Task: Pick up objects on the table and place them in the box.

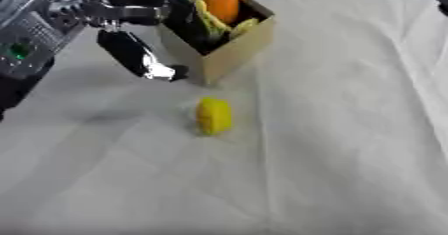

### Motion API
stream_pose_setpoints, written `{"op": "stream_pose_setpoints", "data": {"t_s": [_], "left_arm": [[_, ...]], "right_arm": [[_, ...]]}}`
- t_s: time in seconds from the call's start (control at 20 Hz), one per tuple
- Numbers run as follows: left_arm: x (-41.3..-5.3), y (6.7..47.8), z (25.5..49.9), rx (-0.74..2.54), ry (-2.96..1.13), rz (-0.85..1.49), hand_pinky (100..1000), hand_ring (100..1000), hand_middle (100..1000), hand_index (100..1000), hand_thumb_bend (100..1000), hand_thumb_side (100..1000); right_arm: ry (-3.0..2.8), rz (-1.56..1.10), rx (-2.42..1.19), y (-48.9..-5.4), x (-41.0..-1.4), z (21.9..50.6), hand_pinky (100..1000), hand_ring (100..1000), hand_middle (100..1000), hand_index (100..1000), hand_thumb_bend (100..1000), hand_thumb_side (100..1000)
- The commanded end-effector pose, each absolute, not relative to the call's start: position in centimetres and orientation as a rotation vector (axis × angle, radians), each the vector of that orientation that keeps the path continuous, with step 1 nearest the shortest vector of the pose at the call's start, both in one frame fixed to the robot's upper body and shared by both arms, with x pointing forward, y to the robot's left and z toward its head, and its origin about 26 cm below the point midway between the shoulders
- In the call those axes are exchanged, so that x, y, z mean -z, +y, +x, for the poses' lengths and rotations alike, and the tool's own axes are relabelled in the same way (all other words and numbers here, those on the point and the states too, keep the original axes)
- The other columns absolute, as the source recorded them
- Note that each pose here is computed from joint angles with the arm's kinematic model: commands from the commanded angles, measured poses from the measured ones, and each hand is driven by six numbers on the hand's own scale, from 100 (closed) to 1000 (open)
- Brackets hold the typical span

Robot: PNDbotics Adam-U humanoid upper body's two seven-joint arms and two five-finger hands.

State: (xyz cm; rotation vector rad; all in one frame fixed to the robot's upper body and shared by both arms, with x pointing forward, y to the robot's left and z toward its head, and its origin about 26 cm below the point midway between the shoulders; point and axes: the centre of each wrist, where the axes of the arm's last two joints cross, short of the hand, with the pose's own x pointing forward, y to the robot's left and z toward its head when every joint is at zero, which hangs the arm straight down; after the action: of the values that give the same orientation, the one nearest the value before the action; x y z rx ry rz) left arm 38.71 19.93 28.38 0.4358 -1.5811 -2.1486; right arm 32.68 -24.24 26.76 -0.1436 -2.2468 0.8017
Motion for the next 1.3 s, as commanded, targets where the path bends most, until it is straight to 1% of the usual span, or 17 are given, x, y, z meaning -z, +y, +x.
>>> {"op": "stream_pose_setpoints", "data": {"t_s": [0.05,0.25,0.45,0.7,1.0,1.3], "left_arm": [[-28.7,20.2,38.6,2.153,-1.521,0.451,814,742,707,857,338,569],[-26.8,20.0,39.9,2.119,-1.467,0.456,818,756,730,881,374,568],[-24.4,20.0,41.7,2.113,-1.393,0.457,830,773,752,897,456,548],[-22.5,19.5,43.1,2.124,-1.362,0.435,831,770,748,909,465,557],[-22.0,18.3,43.0,2.173,-1.379,0.361,837,771,750,915,499,574],[-22.7,17.5,42.3,2.205,-1.405,0.322,836,769,747,912,495,567]], "right_arm": [[-2.287,-0.17,-0.807,-24.4,-27.8,32.2,923,894,646,814,100,647],[-2.291,-0.162,-0.802,-24.3,-27.8,32.1,923,895,645,814,100,647],[-2.293,-0.157,-0.798,-24.2,-27.9,32.1,923,895,645,813,100,648],[-2.294,-0.152,-0.791,-24.2,-27.8,32.0,923,895,644,812,100,649],[-2.301,-0.149,-0.778,-24.2,-27.9,32.0,924,895,643,812,100,647],[-2.299,-0.142,-0.773,-24.2,-27.8,32.0,925,895,642,811,100,646]]}}
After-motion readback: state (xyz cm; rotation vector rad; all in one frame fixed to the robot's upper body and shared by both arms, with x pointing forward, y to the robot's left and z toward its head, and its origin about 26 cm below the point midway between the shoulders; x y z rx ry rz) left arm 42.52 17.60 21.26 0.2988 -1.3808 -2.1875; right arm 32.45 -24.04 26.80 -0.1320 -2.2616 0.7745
